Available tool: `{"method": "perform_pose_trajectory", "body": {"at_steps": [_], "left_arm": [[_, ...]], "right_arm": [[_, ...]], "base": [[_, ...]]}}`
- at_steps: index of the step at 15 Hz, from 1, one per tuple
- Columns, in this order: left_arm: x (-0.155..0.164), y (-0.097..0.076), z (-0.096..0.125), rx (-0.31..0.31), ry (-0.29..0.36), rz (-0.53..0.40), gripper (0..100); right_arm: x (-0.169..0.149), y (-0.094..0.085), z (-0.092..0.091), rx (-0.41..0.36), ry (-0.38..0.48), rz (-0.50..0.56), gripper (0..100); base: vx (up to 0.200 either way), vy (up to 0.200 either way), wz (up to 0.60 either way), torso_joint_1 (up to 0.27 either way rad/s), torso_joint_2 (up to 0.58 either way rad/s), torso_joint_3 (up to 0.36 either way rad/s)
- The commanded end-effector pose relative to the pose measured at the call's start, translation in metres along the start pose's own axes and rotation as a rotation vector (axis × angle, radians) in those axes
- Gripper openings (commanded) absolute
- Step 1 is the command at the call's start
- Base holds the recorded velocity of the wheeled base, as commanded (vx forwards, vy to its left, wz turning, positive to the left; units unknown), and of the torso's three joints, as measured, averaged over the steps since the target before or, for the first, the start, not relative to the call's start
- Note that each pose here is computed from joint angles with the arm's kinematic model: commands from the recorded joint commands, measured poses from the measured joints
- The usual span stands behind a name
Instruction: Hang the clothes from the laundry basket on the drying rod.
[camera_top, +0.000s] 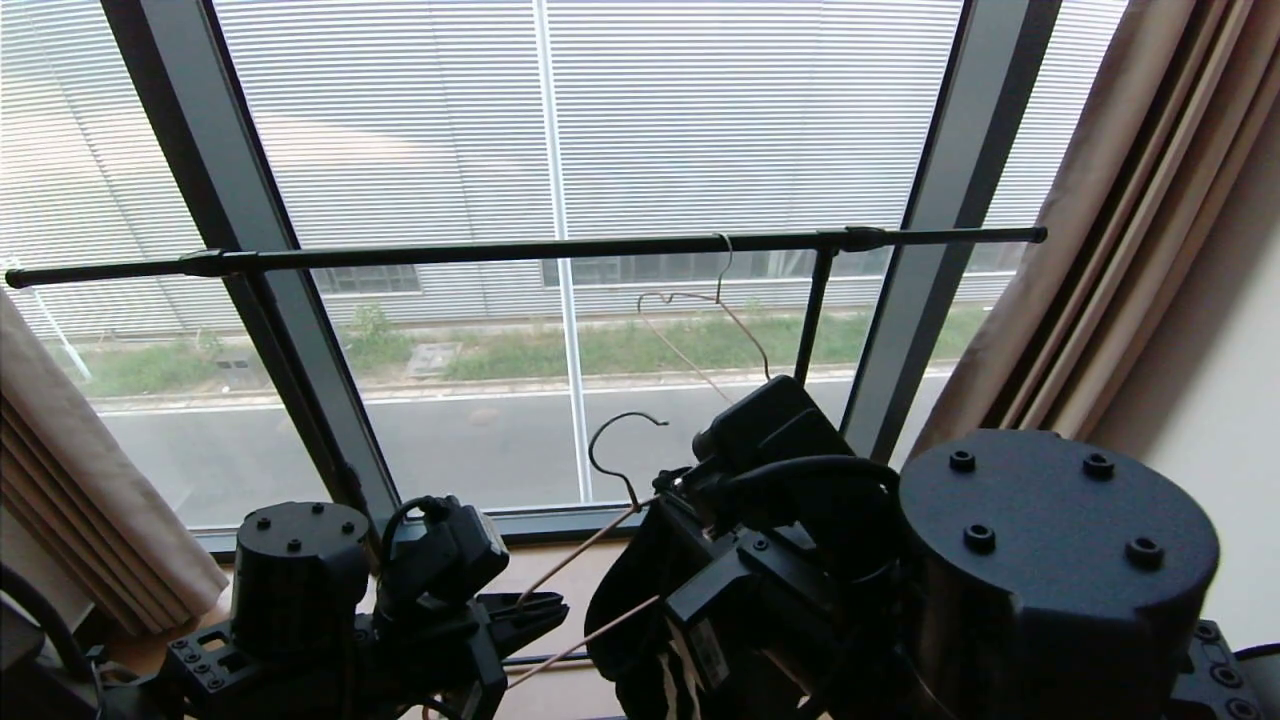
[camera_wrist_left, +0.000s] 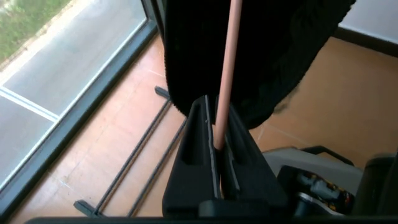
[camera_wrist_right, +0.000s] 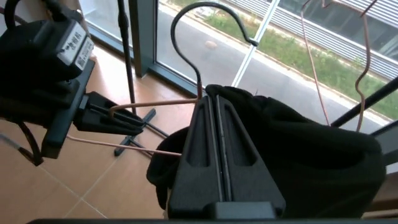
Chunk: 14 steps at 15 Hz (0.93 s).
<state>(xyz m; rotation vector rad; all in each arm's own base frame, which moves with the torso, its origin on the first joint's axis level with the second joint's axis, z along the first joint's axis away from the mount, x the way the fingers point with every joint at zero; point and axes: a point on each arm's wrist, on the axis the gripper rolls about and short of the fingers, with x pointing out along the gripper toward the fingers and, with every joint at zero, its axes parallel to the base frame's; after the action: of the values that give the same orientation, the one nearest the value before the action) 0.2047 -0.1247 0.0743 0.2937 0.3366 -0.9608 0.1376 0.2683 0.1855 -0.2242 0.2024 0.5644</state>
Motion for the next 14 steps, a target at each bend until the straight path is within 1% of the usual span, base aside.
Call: {"method": "perform_pose_trajectory", "body": {"at_steps": [1,4,6,9,11,12,13,14], "left_arm": [[0.0,0.0,-0.001,-0.003,-0.001,0.001,0],[-0.001,0.0,-0.001,-0.002,-0.003,0.002,0],[-0.001,0.0,0.0,0.0,-0.006,0.003,0],[-0.002,0.0,-0.001,0.0,-0.01,0.002,0],[-0.002,-0.001,-0.001,0.004,-0.022,0.006,0],[-0.003,0.0,-0.001,0.001,-0.021,0.007,0],[-0.003,0.0,-0.001,0.001,-0.022,0.009,0],[-0.003,0.0,-0.001,0.001,-0.022,0.009,0]], "right_arm": [[-0.005,-0.008,0.003,0.014,-0.011,-0.015,100],[0.001,-0.023,0.006,0.03,-0.014,-0.065,100],[0.005,-0.025,0.004,0.031,-0.005,-0.072,100],[0.008,-0.035,0.005,0.043,-0.007,-0.089,100],[0.007,-0.049,0.009,0.061,-0.017,-0.098,100],[0.003,-0.058,0.011,0.068,-0.027,-0.082,100],[0.002,-0.064,0.01,0.068,-0.024,-0.079,100],[0.002,-0.064,0.01,0.068,-0.024,-0.079,100]], "base": [[0.0,0.0,0.0,0.0,0.0,0.0],[0.0,0.0,0.0,0.0,0.0,0.0],[0.0,0.0,0.0,0.0,0.0,0.0],[0.0,0.0,0.0,0.0,0.0,0.0],[0.0,0.0,0.0,0.0,0.0,0.0],[0.0,0.0,0.0,0.0,0.0,0.0],[0.0,0.0,0.0,0.0,0.0,0.0],[0.0,0.0,0.0,0.0,0.0,0.0]]}}
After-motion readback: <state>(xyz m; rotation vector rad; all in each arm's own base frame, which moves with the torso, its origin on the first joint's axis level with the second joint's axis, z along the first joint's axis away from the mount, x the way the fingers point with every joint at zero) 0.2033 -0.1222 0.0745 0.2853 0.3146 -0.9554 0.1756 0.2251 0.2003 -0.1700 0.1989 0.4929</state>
